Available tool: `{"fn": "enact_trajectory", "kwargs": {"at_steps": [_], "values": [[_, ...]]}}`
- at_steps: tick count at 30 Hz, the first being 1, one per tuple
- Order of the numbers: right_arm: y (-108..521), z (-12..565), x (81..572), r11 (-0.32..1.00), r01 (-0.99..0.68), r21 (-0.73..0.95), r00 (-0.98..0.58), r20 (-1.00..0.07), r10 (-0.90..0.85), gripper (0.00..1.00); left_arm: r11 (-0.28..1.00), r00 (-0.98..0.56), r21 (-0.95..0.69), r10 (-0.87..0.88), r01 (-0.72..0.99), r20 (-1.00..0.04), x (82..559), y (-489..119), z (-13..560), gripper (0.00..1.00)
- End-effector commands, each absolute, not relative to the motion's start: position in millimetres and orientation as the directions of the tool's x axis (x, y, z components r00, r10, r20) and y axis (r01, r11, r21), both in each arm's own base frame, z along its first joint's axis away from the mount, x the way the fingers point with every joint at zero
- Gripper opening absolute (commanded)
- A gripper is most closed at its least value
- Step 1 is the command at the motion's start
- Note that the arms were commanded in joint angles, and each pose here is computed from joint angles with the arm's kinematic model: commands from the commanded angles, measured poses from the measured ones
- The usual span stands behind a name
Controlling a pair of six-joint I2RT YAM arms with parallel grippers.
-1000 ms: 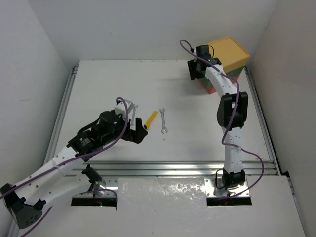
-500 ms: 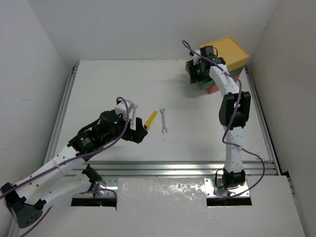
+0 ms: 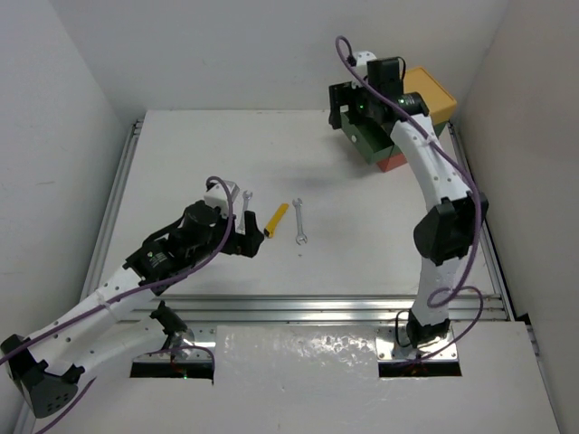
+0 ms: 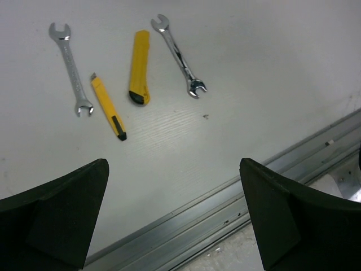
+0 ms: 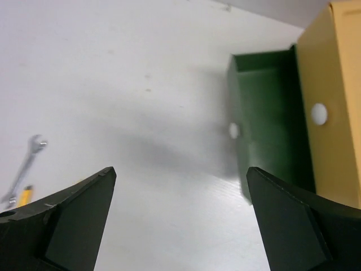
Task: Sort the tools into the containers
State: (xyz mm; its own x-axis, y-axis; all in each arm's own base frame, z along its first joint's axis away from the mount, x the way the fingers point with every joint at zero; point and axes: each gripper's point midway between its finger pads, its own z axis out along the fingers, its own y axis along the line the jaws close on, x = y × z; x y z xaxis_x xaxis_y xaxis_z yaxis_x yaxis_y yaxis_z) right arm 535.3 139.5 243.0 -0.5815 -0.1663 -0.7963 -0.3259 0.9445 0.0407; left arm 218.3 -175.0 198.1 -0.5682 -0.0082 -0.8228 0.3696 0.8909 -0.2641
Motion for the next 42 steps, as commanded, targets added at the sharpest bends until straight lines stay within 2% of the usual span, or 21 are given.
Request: {"fn": "enact_trajectory", "kwargs": {"at_steps": [1,3,6,10,13,17,20,21,25,28,32,38,42], "values": [[184,260,497,0.952,-0.300,0.061,-0.564,-0.817,-0.125,0.99,0.945,-0.516,-0.240,-0.095,0.222,-0.851,232,-151,212,1.00],[206,262,471,0.947,-0.312,0.082,-0.552,-0.827,-0.110,0.99,0.972,-0.481,-0.223,-0.164,0.068,-0.861,239,-124,220,1.00],[242,208,426,0.955,-0.297,0.023,-0.598,-0.784,-0.167,0.99,0.968,-0.403,-0.246,-0.241,-0.040,-0.883,240,-98,236,1.00],[286,146,376,0.946,-0.324,0.029,-0.694,-0.686,-0.217,0.97,0.955,-0.322,-0.294,-0.292,-0.045,-0.901,231,-83,256,1.00],[301,121,361,0.944,-0.330,-0.002,-0.720,-0.646,-0.253,0.94,0.953,-0.312,-0.301,-0.296,-0.034,-0.903,229,-83,259,1.00],[295,81,362,0.959,-0.281,-0.045,-0.784,-0.565,-0.257,0.87,0.959,-0.348,-0.285,-0.265,0.004,-0.899,231,-92,252,1.00],[294,50,366,0.959,-0.283,-0.026,-0.836,-0.483,-0.260,0.74,0.959,-0.375,-0.279,-0.243,0.043,-0.895,231,-102,247,1.00],[296,43,364,0.956,-0.293,-0.003,-0.849,-0.459,-0.261,0.65,0.959,-0.383,-0.278,-0.236,0.057,-0.893,231,-105,246,1.00],[288,20,374,0.962,-0.265,0.065,-0.891,-0.397,-0.219,0.57,0.958,-0.392,-0.276,-0.224,0.080,-0.892,231,-109,245,1.00],[282,7,377,0.965,-0.259,0.051,-0.902,-0.370,-0.223,0.54,0.954,-0.388,-0.282,-0.225,0.098,-0.894,230,-111,247,1.00],[279,-12,375,0.964,-0.264,0.027,-0.921,-0.304,-0.244,0.40,0.952,-0.384,-0.287,-0.226,0.109,-0.895,229,-112,249,1.00],[262,-44,362,0.969,-0.241,-0.048,-0.947,-0.205,-0.246,0.34,0.949,-0.378,-0.292,-0.229,0.116,-0.897,228,-112,251,1.00],[252,-57,348,0.971,-0.230,-0.070,-0.961,-0.142,-0.238,0.33,0.948,-0.383,-0.291,-0.225,0.124,-0.896,228,-114,250,1.00]]}}
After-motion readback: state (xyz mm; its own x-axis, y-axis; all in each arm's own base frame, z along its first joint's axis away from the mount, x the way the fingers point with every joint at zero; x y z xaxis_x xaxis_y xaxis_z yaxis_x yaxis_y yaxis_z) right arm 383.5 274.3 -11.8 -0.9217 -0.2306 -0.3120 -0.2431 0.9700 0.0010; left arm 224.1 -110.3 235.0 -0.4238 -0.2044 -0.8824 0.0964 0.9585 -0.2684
